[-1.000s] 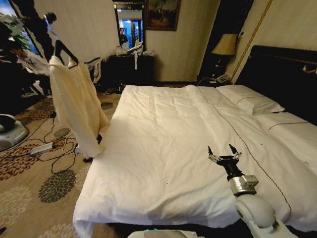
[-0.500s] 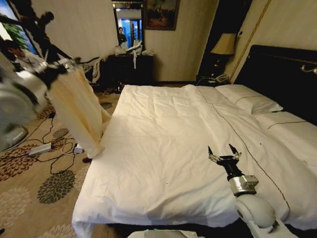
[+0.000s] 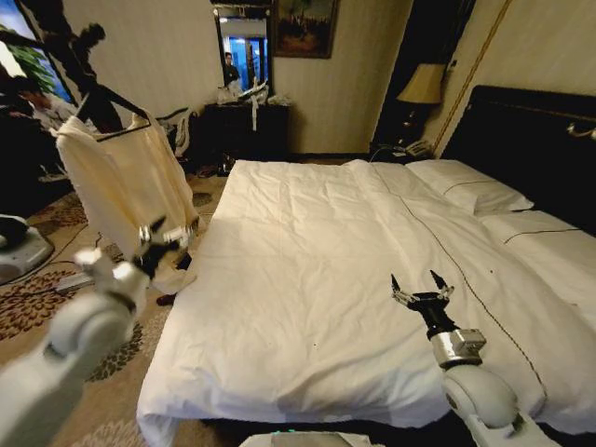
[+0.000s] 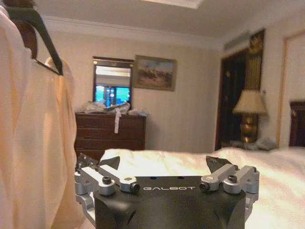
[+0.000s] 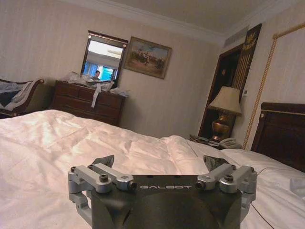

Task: Pick up the clothes from the bed and hang them on the clothes hanger.

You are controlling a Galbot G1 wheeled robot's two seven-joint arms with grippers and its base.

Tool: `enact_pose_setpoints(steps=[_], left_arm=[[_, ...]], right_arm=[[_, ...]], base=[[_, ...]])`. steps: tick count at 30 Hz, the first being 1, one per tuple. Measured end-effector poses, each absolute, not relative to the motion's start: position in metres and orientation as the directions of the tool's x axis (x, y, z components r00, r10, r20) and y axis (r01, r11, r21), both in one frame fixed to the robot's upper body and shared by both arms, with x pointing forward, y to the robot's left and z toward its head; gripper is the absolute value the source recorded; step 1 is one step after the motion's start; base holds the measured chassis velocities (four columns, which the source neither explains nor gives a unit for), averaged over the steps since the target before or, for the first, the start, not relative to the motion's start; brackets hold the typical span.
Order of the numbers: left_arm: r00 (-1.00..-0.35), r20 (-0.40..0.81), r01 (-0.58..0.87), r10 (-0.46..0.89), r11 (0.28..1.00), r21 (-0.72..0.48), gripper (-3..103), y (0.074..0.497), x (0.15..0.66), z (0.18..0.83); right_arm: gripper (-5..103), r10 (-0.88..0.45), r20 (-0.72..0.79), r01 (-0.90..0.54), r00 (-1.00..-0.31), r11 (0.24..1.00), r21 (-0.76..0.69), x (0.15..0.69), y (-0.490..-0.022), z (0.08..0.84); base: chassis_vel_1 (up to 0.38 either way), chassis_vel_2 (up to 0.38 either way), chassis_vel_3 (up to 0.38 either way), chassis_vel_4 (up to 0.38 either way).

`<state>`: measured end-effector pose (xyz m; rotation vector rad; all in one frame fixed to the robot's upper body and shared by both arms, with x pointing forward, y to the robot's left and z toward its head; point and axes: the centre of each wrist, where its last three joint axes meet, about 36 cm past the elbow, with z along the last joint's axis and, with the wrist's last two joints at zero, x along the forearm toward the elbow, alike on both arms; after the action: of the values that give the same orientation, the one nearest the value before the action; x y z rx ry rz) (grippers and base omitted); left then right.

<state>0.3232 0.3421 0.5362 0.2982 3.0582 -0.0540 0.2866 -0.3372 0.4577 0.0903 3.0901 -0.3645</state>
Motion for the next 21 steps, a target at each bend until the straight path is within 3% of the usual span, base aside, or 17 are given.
enact_pose_setpoints(steps=[10, 21], left_arm=[[-0.987, -0.091, 0.134, 0.130, 0.990, -0.033, 100, 0.329, 0.256, 0.473], [-0.987, -0.093, 0.135, 0.131, 0.990, -0.030, 100, 0.328, 0.255, 0.471]], right_arm=[[100, 0.054, -0.035, 0.061, -0.998, 0.971, -0.232, 0.287, -0.337, 0.458], [100, 0.054, -0.035, 0.061, -0.998, 0.971, -0.232, 0.287, -0.337, 0.458]], base=[[0.000, 0.000, 0.000, 0.000], [0.000, 0.000, 0.000, 0.000]])
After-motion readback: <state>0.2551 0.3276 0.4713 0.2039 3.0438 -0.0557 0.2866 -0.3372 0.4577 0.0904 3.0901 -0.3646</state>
